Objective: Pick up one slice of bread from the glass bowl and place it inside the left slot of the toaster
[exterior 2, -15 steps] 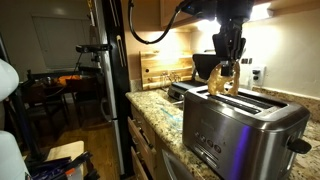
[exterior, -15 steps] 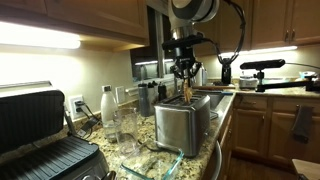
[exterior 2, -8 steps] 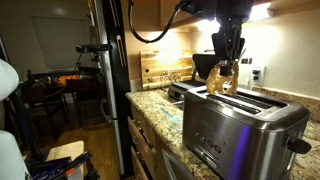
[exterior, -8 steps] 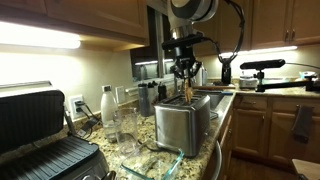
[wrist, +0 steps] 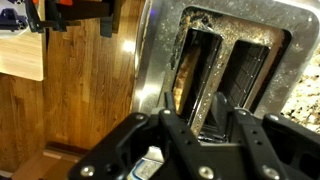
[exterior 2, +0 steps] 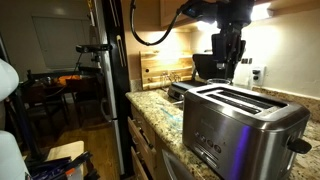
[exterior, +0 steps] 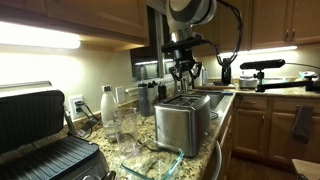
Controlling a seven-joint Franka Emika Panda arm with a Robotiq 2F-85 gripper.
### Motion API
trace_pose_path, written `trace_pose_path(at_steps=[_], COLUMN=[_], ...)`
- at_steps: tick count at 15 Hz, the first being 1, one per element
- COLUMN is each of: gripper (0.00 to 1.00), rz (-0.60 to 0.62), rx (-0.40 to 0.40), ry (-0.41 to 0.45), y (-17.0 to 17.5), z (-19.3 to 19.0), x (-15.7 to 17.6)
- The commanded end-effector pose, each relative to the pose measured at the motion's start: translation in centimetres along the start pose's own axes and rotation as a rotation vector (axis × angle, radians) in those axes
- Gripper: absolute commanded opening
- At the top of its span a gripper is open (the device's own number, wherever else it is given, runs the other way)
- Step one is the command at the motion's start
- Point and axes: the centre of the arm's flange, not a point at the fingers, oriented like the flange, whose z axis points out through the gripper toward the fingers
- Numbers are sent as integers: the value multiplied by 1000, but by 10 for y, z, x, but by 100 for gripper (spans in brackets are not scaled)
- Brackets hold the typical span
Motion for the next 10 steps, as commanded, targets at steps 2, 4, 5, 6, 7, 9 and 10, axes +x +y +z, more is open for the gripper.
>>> trace_pose_path(at_steps=[2,4,5,6,7,9,10], gripper=[57,63,63,63,63,63,63], rz=[0,0,0,0,0,0,0], rx=[-1,-1,-1,-1,-1,-1,-1], ry=[0,0,0,0,0,0,0], y=[0,0,0,0,0,0,0], z=[1,1,1,1,1,1,1], x=[0,0,0,0,0,0,0])
